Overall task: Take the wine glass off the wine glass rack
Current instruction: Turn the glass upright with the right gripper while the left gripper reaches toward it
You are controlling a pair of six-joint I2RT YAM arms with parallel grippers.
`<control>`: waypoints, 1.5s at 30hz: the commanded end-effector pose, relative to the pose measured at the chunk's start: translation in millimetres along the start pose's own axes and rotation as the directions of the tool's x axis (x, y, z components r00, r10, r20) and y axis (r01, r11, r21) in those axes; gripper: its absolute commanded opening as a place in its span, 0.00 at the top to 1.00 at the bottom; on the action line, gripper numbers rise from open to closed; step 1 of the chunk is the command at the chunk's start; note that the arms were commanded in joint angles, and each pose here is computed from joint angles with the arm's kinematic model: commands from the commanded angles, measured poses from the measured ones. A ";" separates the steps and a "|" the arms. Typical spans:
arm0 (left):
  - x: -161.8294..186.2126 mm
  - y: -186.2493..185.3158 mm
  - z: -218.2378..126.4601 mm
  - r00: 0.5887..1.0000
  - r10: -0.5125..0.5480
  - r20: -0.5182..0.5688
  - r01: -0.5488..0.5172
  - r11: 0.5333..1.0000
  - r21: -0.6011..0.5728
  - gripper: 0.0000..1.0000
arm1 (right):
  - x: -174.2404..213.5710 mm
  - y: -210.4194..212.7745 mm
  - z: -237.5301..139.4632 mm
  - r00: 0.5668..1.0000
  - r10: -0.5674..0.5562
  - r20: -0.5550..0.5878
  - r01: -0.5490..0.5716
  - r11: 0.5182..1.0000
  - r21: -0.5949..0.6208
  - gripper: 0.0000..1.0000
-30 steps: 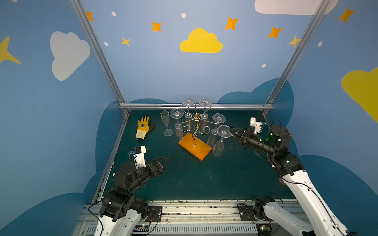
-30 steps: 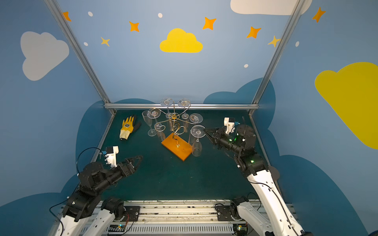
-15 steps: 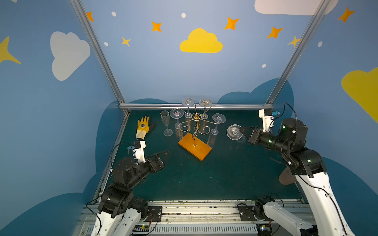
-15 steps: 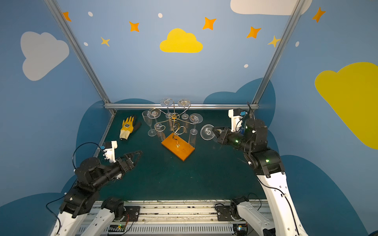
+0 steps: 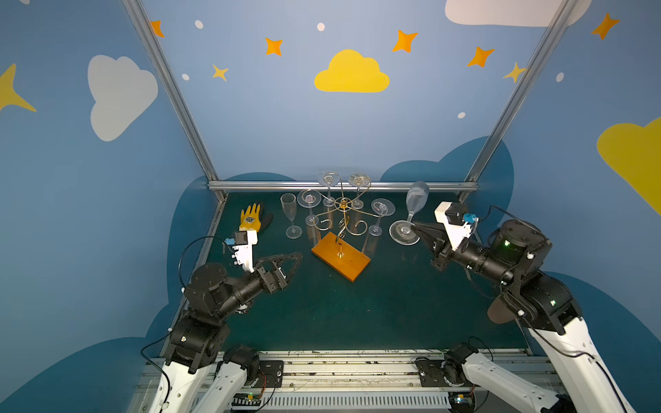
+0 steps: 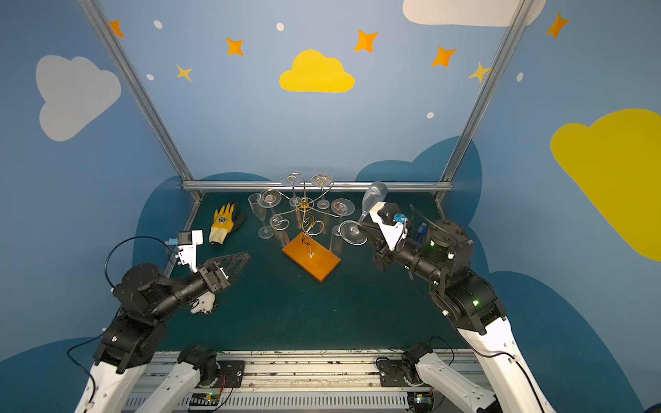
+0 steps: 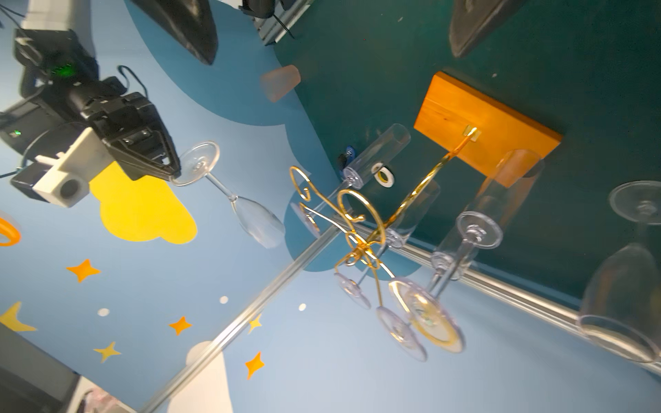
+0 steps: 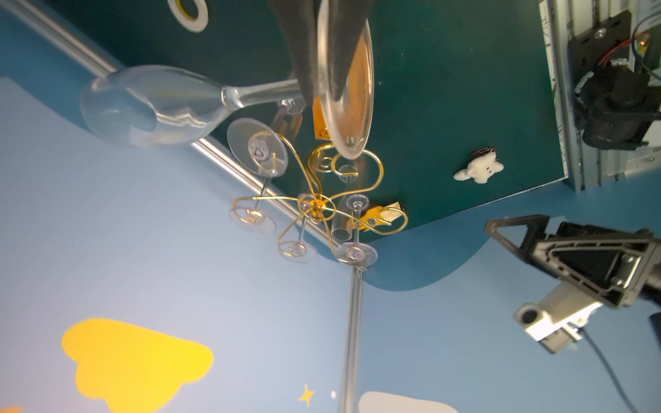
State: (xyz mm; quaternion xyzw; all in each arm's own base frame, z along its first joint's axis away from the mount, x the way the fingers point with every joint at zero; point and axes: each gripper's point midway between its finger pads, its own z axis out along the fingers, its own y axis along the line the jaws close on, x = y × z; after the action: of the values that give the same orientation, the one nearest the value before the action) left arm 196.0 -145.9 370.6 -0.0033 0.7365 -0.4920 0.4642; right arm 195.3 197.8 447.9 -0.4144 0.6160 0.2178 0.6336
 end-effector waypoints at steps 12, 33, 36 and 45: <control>0.6 -71.4 23.5 0.989 0.059 -0.134 -0.013 0.948 0.318 0.01 | -22.1 68.8 22.2 0.781 -0.574 0.248 0.596 0.803 -0.017 1.00; 43.2 -107.1 72.0 0.962 0.147 -0.231 -0.030 0.896 0.442 0.10 | -26.9 127.2 42.1 0.606 -0.722 0.333 0.751 0.658 0.060 1.00; 42.8 -106.4 71.9 0.964 0.147 -0.223 -0.036 0.898 0.439 0.13 | -24.1 132.6 39.8 0.602 -0.722 0.341 0.755 0.653 0.048 1.00; 37.9 -105.9 70.4 0.970 0.150 -0.192 -0.055 0.902 0.429 0.22 | -18.4 139.0 35.5 0.590 -0.731 0.344 0.768 0.639 0.042 1.00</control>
State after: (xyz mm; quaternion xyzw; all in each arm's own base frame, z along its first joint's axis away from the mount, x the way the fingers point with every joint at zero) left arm 177.2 -272.1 398.4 0.1822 0.6796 -0.6074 0.3688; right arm 107.1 314.5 408.5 -0.6506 0.2679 0.0376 0.7096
